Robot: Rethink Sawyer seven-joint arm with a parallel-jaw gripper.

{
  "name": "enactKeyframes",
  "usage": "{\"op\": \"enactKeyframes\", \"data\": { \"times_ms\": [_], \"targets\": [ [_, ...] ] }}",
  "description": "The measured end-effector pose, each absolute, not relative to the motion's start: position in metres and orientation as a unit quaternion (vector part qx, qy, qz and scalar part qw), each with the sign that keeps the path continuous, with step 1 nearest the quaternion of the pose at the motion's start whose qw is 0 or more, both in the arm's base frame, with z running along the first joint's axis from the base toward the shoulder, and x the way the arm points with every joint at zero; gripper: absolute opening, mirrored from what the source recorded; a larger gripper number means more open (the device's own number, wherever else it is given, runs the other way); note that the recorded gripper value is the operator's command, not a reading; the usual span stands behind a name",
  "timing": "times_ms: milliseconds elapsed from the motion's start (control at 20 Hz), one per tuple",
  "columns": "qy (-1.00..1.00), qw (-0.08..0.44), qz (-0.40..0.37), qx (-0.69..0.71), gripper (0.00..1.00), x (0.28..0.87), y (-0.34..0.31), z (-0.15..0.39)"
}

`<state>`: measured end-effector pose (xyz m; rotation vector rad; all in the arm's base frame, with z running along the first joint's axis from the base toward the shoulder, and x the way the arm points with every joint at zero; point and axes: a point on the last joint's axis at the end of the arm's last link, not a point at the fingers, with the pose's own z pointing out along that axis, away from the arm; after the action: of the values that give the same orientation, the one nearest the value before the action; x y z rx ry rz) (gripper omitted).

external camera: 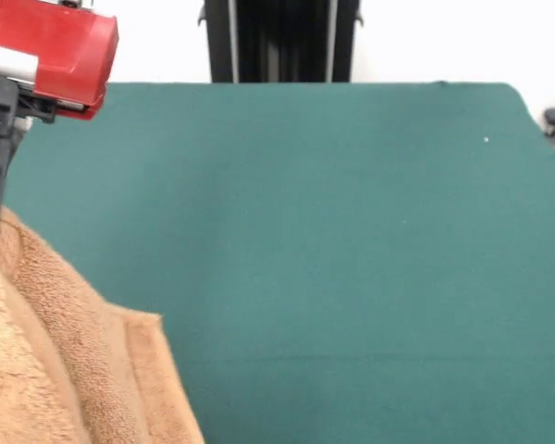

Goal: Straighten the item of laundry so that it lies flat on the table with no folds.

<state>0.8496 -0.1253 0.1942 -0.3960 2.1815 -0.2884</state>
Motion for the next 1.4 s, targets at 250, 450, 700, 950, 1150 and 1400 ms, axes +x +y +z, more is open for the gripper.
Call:
{"op": "enactKeyframes", "data": {
  "times_ms": [250, 450, 700, 950, 1150, 1400],
  "targets": [
    [0.870, 0.442, -0.119, -0.184, 0.00, 0.852, -0.109, 0.192],
    [0.862, 0.445, -0.123, -0.208, 0.00, 0.853, -0.099, 0.188],
    [0.850, 0.460, -0.119, -0.227, 0.00, 0.857, -0.101, 0.189],
    [0.839, 0.463, -0.132, -0.252, 0.00, 0.858, -0.117, 0.183],
    [0.833, 0.459, -0.142, -0.274, 0.00, 0.856, -0.120, 0.173],
    [0.831, 0.449, -0.144, -0.294, 0.00, 0.856, -0.122, 0.166]
  ]
}}
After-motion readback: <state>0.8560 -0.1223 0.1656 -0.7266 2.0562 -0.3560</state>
